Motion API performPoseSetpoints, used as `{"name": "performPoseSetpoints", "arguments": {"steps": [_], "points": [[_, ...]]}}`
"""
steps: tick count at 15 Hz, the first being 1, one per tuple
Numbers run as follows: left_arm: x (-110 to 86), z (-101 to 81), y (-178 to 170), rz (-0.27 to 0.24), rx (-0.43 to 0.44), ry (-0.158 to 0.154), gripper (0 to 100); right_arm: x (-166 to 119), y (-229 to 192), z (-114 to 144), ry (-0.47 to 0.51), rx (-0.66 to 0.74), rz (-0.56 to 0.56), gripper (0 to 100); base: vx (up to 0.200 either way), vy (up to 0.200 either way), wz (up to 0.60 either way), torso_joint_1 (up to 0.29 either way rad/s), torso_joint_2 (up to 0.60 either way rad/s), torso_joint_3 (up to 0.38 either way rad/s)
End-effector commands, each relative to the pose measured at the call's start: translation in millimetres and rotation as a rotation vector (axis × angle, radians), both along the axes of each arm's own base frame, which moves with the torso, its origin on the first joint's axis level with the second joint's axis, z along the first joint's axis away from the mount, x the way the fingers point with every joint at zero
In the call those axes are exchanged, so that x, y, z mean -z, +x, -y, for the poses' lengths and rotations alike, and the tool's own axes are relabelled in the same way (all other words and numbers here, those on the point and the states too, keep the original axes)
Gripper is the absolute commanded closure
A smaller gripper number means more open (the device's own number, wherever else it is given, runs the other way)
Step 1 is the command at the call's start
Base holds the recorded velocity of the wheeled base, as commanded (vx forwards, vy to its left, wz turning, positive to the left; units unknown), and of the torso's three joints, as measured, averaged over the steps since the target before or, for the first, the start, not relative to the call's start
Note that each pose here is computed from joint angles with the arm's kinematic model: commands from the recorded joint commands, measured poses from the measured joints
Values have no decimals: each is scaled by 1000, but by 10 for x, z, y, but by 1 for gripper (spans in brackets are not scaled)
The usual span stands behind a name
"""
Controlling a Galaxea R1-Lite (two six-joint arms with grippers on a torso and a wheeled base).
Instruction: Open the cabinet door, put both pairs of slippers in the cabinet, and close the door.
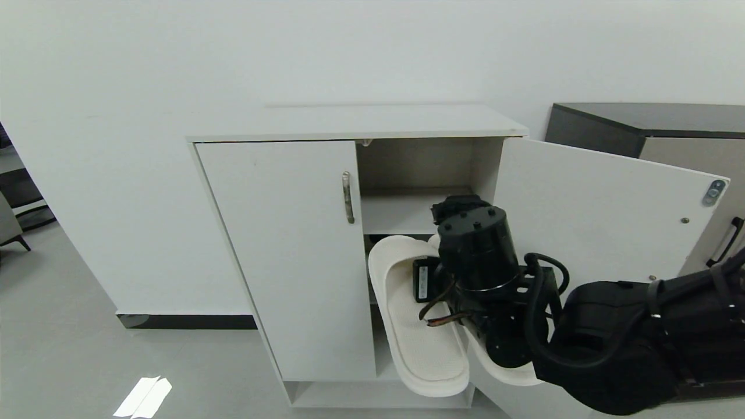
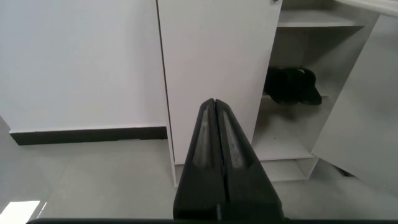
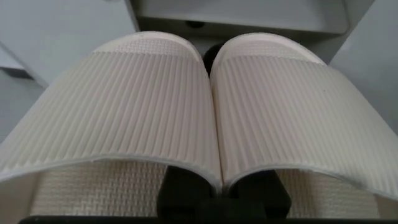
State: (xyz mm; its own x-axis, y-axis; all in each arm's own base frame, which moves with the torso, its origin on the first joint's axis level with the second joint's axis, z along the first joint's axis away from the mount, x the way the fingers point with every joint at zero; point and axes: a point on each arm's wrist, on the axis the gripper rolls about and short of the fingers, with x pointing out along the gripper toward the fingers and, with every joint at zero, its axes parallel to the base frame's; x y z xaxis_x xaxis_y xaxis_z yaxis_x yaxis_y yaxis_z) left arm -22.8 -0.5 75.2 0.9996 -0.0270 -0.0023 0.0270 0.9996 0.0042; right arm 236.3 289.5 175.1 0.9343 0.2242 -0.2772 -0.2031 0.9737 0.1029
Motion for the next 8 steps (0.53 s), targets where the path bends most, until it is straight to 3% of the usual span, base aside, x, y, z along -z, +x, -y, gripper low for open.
{"name": "performPoseSetpoints", "arguments": {"steps": [1,2,8], "points": [[0,0,0,-1,1,0,100,8,85,-118,-8,25,6,100,0,0,0,0,0,0],[0,0,0,-1,-1,-1,100,29,200,-251,-19,121,43,100,0,0,0,0,0,0],[0,0,0,-1,-1,-1,100,113,226,-312,-50,131,32,100,0,0,0,0,0,0]]}}
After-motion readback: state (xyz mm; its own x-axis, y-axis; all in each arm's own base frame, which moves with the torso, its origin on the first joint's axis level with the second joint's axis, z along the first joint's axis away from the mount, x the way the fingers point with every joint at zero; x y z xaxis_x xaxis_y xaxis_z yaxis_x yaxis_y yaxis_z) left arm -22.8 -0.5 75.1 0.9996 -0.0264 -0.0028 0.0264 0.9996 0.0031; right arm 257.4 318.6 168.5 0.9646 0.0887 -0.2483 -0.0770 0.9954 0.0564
